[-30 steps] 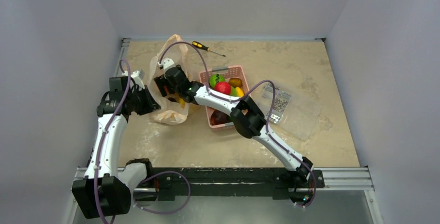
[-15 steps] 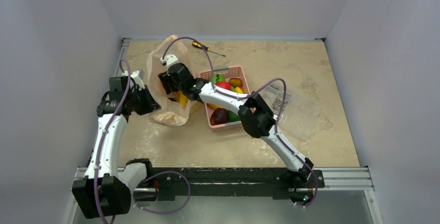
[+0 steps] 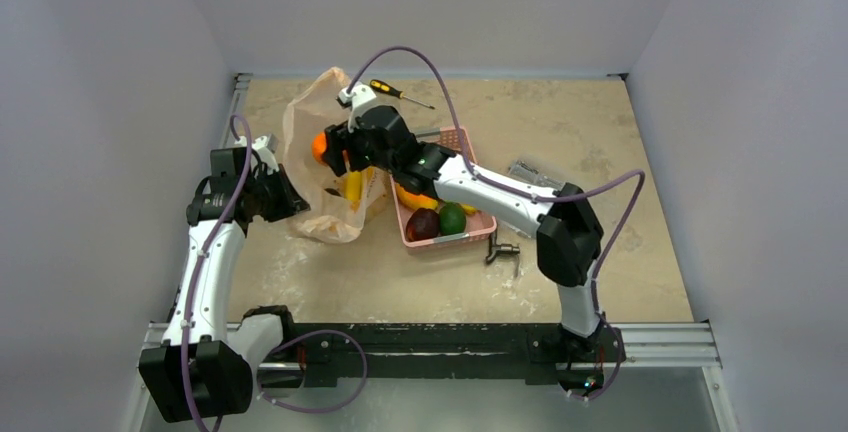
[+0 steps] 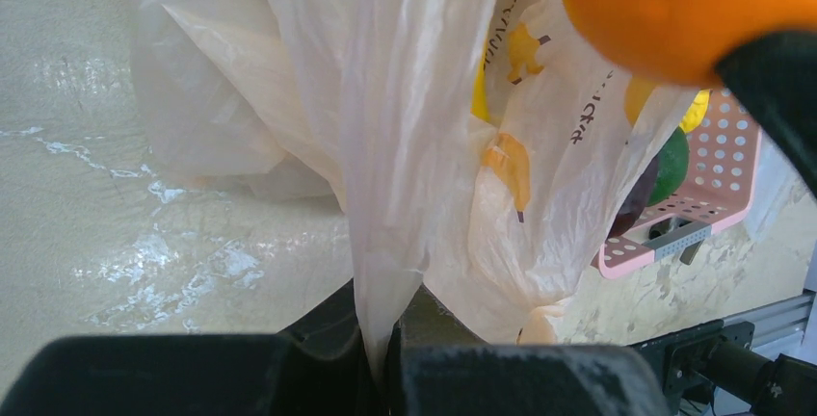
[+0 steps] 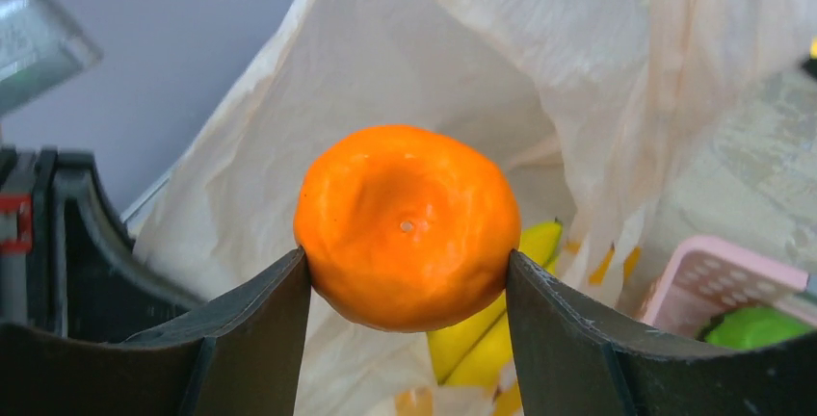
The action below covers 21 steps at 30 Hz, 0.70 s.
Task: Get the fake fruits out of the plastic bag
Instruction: Take out the fake fruit from the plastic bag, then place the fake fruit in the bin.
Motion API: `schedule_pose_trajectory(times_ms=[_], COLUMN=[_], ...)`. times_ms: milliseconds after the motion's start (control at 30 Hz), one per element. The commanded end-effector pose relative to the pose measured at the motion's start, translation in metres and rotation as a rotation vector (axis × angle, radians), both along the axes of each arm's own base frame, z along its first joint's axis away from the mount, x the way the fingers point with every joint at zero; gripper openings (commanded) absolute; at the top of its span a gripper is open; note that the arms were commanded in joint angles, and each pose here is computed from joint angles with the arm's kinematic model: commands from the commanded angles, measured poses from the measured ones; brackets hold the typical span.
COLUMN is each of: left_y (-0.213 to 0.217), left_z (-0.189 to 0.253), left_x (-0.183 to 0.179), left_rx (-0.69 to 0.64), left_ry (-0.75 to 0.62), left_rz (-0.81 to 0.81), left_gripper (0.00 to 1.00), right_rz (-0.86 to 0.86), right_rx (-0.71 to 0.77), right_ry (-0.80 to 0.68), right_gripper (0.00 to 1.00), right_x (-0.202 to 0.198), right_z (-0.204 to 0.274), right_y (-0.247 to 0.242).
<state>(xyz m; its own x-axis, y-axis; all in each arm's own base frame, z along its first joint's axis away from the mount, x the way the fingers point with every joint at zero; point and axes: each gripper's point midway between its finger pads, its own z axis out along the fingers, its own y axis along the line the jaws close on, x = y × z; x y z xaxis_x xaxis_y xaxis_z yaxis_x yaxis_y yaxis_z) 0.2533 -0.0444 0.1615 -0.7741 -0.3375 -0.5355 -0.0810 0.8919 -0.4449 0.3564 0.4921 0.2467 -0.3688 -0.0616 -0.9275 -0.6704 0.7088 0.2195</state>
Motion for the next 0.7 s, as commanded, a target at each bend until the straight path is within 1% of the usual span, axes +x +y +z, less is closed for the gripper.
schedule_pose_trajectory(times_ms=[0, 100, 233, 367, 433, 533, 667], left_y=[-0.001, 0.000, 0.001, 0.000, 0.001, 0.002, 0.001], left_z=[0.006, 0.007, 0.008, 0.007, 0.007, 0.007, 0.008], left_x=[0.005, 0.004, 0.004, 0.004, 0.004, 0.005, 0.006], left_rx=[0.009, 0.014, 0.017, 0.014, 0.017, 0.017, 0.011], left_ry=[-0.040, -0.046, -0.053, -0.049, -0.047, -0.048, -0.048], left_rz=[-0.016, -0.014, -0.008, -0.009, -0.005, 0.001, 0.001], left_gripper=[0.00, 0.00, 0.00, 0.00, 0.00, 0.00, 0.00], right_rz=[0.038, -0.013, -0.061, -0.180, -0.269, -0.372, -0.497], right_rx=[0.085, 0.062, 0.010, -0.056, -0.105, -0.215, -0.339], right_ry=[-0.002, -0.040, -0.059, -0.110, -0.134, -0.147, -0.105], right_gripper=[0.00, 0.00, 0.00, 0.00, 0.00, 0.00, 0.00], right_x=[-0.029, -0.034, -0.043, -0.045, -0.044, -0.043, -0.042], right_z=[0.033, 0.045, 0.047, 0.046, 0.038, 0.012, -0.021], right_y=[-0.019, -0.048, -0.081, -0.129, -0.158, -0.194, -0.230])
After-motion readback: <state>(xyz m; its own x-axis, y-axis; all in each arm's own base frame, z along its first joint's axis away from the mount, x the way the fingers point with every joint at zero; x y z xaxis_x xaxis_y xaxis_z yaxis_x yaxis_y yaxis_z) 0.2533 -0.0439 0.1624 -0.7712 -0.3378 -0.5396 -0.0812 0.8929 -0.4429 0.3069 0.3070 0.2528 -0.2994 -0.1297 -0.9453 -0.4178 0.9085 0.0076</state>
